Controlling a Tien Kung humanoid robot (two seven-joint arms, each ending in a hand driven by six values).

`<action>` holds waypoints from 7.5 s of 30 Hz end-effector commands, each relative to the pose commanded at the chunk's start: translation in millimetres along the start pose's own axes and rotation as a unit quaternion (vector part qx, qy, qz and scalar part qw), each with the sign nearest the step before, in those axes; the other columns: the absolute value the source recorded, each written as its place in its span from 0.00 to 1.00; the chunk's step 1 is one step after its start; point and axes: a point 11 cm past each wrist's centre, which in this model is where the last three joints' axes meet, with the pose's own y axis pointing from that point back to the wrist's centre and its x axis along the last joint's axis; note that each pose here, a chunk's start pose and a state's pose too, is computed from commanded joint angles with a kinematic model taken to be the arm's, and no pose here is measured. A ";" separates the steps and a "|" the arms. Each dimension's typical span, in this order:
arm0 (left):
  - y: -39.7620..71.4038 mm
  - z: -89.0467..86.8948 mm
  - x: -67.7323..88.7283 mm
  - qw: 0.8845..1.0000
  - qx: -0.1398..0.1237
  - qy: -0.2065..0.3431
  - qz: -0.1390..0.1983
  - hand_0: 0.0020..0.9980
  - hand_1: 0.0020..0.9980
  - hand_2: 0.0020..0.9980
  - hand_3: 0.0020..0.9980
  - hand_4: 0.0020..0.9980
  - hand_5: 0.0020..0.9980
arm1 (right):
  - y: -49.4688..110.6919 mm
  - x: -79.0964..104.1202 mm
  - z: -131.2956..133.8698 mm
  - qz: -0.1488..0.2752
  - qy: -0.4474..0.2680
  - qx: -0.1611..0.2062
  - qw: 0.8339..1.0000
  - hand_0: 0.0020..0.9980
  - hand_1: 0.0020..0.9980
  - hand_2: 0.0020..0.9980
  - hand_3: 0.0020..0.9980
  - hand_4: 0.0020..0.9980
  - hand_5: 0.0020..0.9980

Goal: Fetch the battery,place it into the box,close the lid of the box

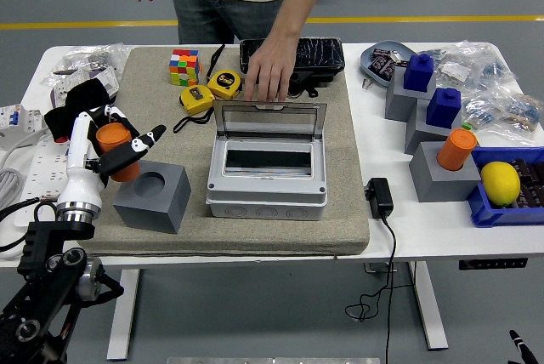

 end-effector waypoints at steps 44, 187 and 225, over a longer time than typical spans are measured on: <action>21.1 57.5 -98.8 0.935 -0.174 -0.275 -0.143 0.03 0.00 0.04 0.08 1.00 0.00 | 0.1 4.8 -0.1 0.005 0.003 -0.001 1.000 0.88 0.83 0.78 0.80 1.00 1.00; -16.0 8.8 -171.4 0.903 -0.174 -0.313 -0.237 0.46 0.66 0.57 0.26 1.00 0.51 | -0.8 4.5 -9.4 0.001 0.004 0.006 1.000 0.87 0.82 0.77 0.80 1.00 1.00; -58.7 102.3 -179.1 0.859 -0.199 -0.418 -0.220 0.99 1.00 0.93 0.88 1.00 1.00 | -1.0 2.8 -11.0 -0.001 0.002 0.006 1.000 0.87 0.81 0.77 0.80 1.00 1.00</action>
